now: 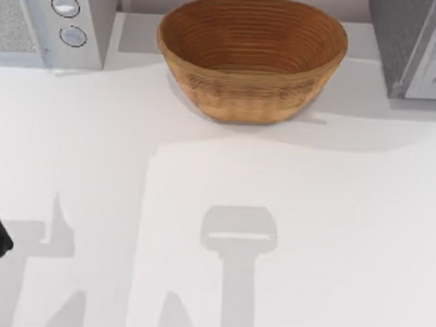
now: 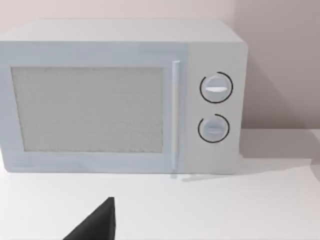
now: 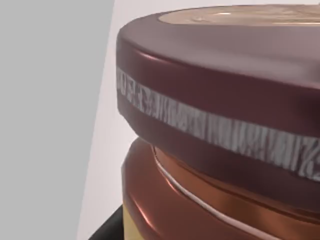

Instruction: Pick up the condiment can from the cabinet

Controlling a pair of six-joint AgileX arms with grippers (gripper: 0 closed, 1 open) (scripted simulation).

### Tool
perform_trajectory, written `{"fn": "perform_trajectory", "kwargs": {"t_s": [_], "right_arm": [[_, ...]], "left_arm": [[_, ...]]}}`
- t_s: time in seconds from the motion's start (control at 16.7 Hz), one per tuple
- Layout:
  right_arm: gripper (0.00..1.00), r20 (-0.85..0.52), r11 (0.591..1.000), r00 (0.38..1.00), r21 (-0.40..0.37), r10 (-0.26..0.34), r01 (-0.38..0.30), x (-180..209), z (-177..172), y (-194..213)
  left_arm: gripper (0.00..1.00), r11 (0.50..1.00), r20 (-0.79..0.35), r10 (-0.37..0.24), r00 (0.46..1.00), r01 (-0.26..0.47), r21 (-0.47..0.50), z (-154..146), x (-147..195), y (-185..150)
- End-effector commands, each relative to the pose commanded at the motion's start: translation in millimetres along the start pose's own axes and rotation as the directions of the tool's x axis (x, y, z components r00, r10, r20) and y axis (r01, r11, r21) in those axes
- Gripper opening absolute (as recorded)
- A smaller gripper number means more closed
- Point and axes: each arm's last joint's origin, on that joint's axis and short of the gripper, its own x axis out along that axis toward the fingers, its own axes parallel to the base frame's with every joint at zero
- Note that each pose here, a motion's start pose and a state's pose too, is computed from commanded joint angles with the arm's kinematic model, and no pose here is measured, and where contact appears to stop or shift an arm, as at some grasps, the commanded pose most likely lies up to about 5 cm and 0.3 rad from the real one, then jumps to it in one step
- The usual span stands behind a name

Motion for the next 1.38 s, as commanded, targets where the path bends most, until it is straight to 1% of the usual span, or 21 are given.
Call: {"fn": "perform_trajectory", "kwargs": {"t_s": [0.06, 0.12, 0.18, 0.24, 0.3, 0.36, 0.48, 0.54, 0.6, 0.66, 0.72, 0.78, 0.84, 0.9, 0.96, 1.02, 1.08, 1.14, 1.2, 1.26, 1.38], "right_arm": [[0.0, 0.036, 0.988, 0.998, 0.139, 0.061, -0.065, -6, 33, 12], [0.0, 0.077, 0.951, 0.99, 0.281, 0.114, -0.132, -14, 68, 19], [0.0, 0.123, 0.886, 0.979, 0.42, 0.159, -0.197, -22, 103, 20], [0.0, 0.173, 0.792, 0.965, 0.552, 0.195, -0.259, -31, 139, 15], [0.0, 0.226, 0.672, 0.949, 0.67, 0.219, -0.314, -39, 175, 3], [0.0, 0.279, 0.527, 0.932, 0.769, 0.231, -0.361, -47, 208, -16], [0.0, 0.382, 0.18, 0.898, 0.889, 0.218, -0.421, -60, 266, -73], [0.0, 0.427, -0.009, 0.883, 0.901, 0.193, -0.434, -63, 288, -110], [0.0, 0.467, -0.199, 0.87, 0.878, 0.158, -0.435, -65, 304, -151], [0.0, 0.498, -0.382, 0.86, 0.821, 0.113, -0.425, -65, 313, -195], [0.0, 0.519, -0.55, 0.852, 0.73, 0.059, -0.406, -62, 315, -241], [0.0, 0.53, -0.696, 0.848, 0.609, -0.001, -0.382, -59, 310, -287], [0.0, 0.53, -0.813, 0.845, 0.463, -0.065, -0.353, -54, 298, -333], [0.0, 0.518, -0.898, 0.845, 0.3, -0.131, -0.323, -48, 279, -376], [0.0, 0.494, -0.948, 0.847, 0.124, -0.197, -0.293, -41, 254, -416], [0.0, 0.459, -0.962, 0.849, -0.054, -0.262, -0.267, -35, 224, -452], [0.0, 0.413, -0.942, 0.852, -0.23, -0.323, -0.246, -30, 189, -483], [0.0, 0.357, -0.89, 0.854, -0.395, -0.379, -0.23, -25, 151, -508], [0.0, 0.294, -0.81, 0.854, -0.545, -0.429, -0.219, -22, 111, -527], [0.0, 0.225, -0.708, 0.853, -0.674, -0.471, -0.213, -20, 70, -541], [0.0, 0.073, -0.457, 0.843, -0.863, -0.533, -0.214, -22, -11, -552]], "left_arm": [[1.0, 1.0, 0.0, 0.0, 1.0, 0.0, 0.0, 0, 0, 0], [1.0, 1.0, 0.0, 0.0, 1.0, 0.0, 0.0, 0, 0, 0], [1.0, 1.0, 0.0, 0.0, 1.0, 0.0, 0.0, 0, 0, 0], [1.0, 1.0, 0.0, 0.0, 1.0, 0.0, 0.0, 0, 0, 0], [1.0, 1.0, 0.0, 0.0, 1.0, 0.0, 0.0, 0, 0, 0], [1.0, 1.0, 0.0, 0.0, 1.0, 0.0, 0.0, 0, 0, 0], [1.0, 1.0, 0.0, 0.0, 1.0, 0.0, 0.0, 0, 0, 0], [1.0, 1.0, 0.0, 0.0, 1.0, 0.0, 0.0, 0, 0, 0], [1.0, 1.0, 0.0, 0.0, 1.0, 0.0, 0.0, 0, 0, 0], [1.0, 1.0, 0.0, 0.0, 1.0, 0.0, 0.0, 0, 0, 0], [1.0, 1.0, 0.0, 0.0, 1.0, 0.0, 0.0, 0, 0, 0], [1.0, 1.0, 0.0, 0.0, 1.0, 0.0, 0.0, 0, 0, 0], [1.0, 1.0, 0.0, 0.0, 1.0, 0.0, 0.0, 0, 0, 0], [1.0, 1.0, 0.0, 0.0, 1.0, 0.0, 0.0, 0, 0, 0], [1.0, 1.0, 0.0, 0.0, 1.0, 0.0, 0.0, 0, 0, 0], [1.0, 1.0, 0.0, 0.0, 1.0, 0.0, 0.0, 0, 0, 0], [1.0, 1.0, 0.0, 0.0, 1.0, 0.0, 0.0, 0, 0, 0], [1.0, 1.0, 0.0, 0.0, 1.0, 0.0, 0.0, 0, 0, 0], [1.0, 1.0, 0.0, 0.0, 1.0, 0.0, 0.0, 0, 0, 0], [1.0, 1.0, 0.0, 0.0, 1.0, 0.0, 0.0, 0, 0, 0], [1.0, 1.0, 0.0, 0.0, 1.0, 0.0, 0.0, 0, 0, 0]]}}
